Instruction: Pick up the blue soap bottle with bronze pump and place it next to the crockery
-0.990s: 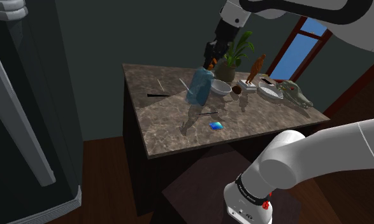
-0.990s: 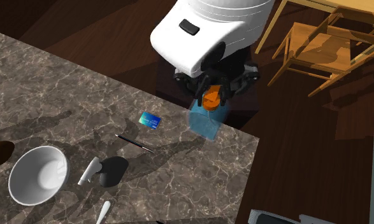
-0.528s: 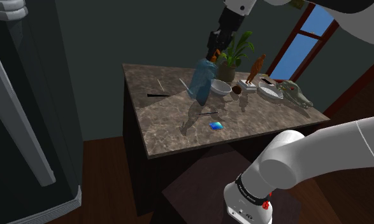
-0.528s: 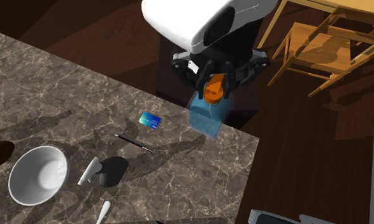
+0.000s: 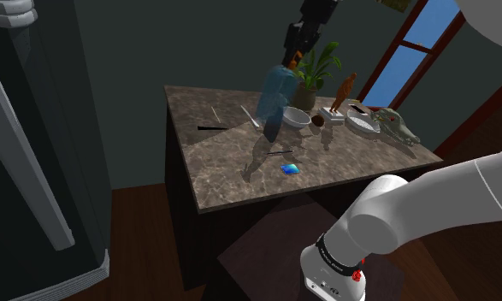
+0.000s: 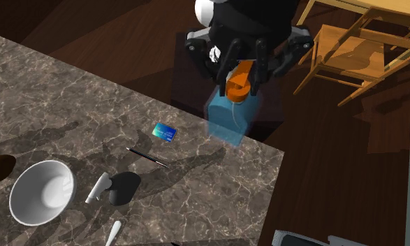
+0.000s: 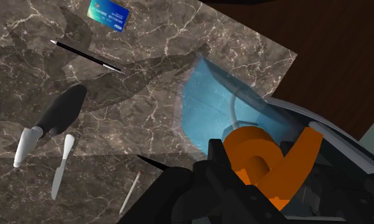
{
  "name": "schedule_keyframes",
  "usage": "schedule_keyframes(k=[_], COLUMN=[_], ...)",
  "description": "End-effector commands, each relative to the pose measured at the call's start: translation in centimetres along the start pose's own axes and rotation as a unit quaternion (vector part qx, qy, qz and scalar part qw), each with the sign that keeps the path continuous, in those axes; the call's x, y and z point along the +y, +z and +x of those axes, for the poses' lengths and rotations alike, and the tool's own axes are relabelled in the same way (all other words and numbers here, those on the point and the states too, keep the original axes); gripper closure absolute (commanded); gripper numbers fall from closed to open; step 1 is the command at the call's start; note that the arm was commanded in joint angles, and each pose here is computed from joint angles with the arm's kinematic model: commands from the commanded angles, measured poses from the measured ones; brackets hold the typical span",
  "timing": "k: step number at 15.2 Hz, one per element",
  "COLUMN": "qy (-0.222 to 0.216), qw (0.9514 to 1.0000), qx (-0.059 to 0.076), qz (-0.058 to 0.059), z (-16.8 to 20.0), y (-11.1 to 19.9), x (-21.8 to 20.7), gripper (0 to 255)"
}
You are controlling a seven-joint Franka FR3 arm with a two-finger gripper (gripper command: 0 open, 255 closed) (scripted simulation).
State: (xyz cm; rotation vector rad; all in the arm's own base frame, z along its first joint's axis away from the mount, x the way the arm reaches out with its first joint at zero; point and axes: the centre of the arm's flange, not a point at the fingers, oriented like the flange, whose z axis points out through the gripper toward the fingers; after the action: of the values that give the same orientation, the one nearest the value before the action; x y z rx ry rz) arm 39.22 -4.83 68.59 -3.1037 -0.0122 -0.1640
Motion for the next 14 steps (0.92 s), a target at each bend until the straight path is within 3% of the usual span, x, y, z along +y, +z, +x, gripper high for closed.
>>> schedule_keyframes(k=[1, 4, 14], qy=[0.000, 0.000, 0.000], qw=[1.0000, 1.0000, 1.0000], qx=[0.000, 0.000, 0.000], qz=[0.000, 0.000, 0.000], z=[0.1, 0.3, 0.3], y=[-1.1, -2.5, 1.1], x=[-0.1, -0.2, 12.5], gripper=[255, 255, 255])
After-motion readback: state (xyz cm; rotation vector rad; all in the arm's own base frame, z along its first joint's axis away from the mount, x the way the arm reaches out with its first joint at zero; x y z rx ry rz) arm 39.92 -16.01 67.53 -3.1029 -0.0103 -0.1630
